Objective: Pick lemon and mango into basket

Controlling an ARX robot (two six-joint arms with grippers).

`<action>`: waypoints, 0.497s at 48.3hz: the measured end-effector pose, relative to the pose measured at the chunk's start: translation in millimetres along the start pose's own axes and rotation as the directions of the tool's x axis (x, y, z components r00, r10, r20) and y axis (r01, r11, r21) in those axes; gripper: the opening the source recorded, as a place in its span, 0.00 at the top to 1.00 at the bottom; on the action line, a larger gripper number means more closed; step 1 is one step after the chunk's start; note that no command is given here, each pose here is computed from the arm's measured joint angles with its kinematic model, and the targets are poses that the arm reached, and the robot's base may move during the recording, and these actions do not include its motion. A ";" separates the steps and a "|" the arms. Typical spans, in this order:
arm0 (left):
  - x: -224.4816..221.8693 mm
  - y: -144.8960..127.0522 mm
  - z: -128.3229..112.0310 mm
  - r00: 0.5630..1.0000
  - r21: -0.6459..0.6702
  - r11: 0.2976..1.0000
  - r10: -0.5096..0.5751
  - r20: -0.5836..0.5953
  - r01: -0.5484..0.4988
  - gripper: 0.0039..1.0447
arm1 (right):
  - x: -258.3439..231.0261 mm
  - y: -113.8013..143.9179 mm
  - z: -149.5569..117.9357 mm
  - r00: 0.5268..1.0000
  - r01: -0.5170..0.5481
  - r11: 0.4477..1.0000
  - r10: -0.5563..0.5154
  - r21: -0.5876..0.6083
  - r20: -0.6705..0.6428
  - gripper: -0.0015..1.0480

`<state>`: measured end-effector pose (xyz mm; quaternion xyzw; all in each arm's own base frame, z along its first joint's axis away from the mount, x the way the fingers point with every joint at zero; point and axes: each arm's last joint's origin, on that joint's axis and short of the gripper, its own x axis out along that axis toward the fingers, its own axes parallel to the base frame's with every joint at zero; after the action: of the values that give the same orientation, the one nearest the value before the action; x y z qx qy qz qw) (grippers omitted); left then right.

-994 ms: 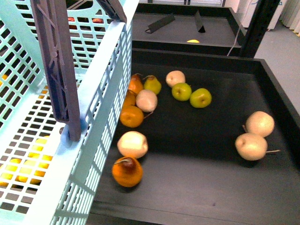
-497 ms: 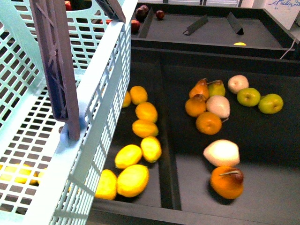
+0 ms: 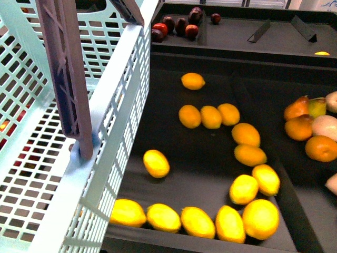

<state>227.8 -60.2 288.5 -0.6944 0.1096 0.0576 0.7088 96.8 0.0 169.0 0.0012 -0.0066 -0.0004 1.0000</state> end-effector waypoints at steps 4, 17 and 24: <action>0.0 0.0 0.4 1.000 0.002 1.000 0.000 0.007 0.000 0.73 | 0.0 0.1 -0.1 1.000 -0.002 1.000 0.002 0.000 -0.001 0.08; -0.2 -0.2 0.4 1.000 0.004 1.000 -0.001 0.003 0.001 0.73 | 0.0 0.0 0.0 1.000 -0.002 1.000 0.002 0.000 0.000 0.08; -0.2 -0.2 0.5 1.000 0.006 1.000 -0.001 0.006 0.001 0.73 | 0.0 0.0 0.0 1.000 0.000 1.000 0.000 0.000 0.000 0.08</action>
<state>227.7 -59.6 288.8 -0.6921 0.1072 0.0589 0.7114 96.8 0.0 168.9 0.0014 -0.0064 -0.0002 1.0000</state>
